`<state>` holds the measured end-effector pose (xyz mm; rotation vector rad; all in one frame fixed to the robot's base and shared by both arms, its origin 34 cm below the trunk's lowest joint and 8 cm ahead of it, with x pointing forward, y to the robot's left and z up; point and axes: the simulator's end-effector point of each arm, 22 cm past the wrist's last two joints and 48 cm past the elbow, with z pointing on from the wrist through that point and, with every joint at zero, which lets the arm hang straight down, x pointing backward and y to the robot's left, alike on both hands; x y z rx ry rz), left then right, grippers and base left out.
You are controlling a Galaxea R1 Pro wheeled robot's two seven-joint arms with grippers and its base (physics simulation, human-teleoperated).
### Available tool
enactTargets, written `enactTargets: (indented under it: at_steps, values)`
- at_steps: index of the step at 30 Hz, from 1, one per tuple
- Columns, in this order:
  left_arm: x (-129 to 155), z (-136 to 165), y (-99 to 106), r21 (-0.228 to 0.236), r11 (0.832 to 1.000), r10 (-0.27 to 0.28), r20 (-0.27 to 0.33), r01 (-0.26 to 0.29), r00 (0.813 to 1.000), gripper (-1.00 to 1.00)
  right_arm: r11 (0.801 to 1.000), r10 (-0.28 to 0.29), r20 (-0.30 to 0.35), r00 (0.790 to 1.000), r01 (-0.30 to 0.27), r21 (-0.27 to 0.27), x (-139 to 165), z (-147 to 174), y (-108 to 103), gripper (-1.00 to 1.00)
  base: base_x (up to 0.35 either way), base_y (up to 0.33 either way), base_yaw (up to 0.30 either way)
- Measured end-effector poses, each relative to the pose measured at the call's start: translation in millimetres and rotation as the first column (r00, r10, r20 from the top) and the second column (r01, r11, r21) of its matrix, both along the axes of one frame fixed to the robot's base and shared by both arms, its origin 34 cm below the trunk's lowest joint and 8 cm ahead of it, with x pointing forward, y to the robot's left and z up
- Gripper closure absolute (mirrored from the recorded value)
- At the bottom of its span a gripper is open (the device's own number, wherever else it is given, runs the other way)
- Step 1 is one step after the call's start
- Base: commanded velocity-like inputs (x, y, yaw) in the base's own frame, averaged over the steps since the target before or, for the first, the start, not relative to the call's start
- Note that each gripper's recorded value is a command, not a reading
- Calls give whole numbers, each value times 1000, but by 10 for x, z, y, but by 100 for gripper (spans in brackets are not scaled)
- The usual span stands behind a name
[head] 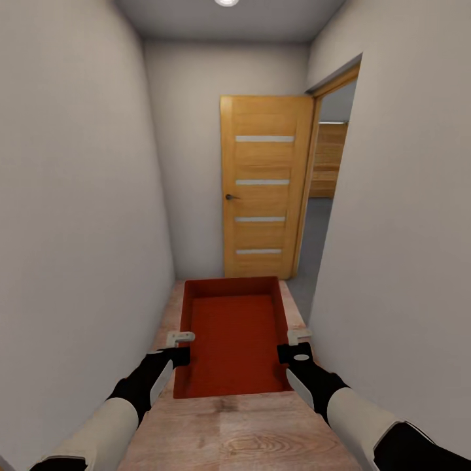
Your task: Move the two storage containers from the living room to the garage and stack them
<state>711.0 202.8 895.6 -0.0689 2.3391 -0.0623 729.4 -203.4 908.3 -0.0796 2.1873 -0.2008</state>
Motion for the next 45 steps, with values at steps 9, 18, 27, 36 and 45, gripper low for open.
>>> enactTargets:
  at_steps: [9,18,27,36,45]
  values:
    - [-1,-3,-1,-1,1000,0,0,0,1000,100,1000,0,0,1000,0,-1,0,1,-1,100,323,54,0]
    - [0,-1,-1,-1,1000,0,0,0,1000,100,1000,0,1,1000,0,-1,1,1,-1,100,323,2,0]
    - [2,2,-1,0,1000,0,1,0,1000,100,1000,0,1,1000,0,0,2,2,-1,100,323,0,0]
    - [3,3,-1,0,1000,0,2,0,1000,100,1000,0,2,1000,0,0,2,3,-1,100,323,0,0]
    - [3,3,-1,0,1000,0,2,0,1000,100,1000,0,2,1000,0,0,2,3,-1,100,323,0,0]
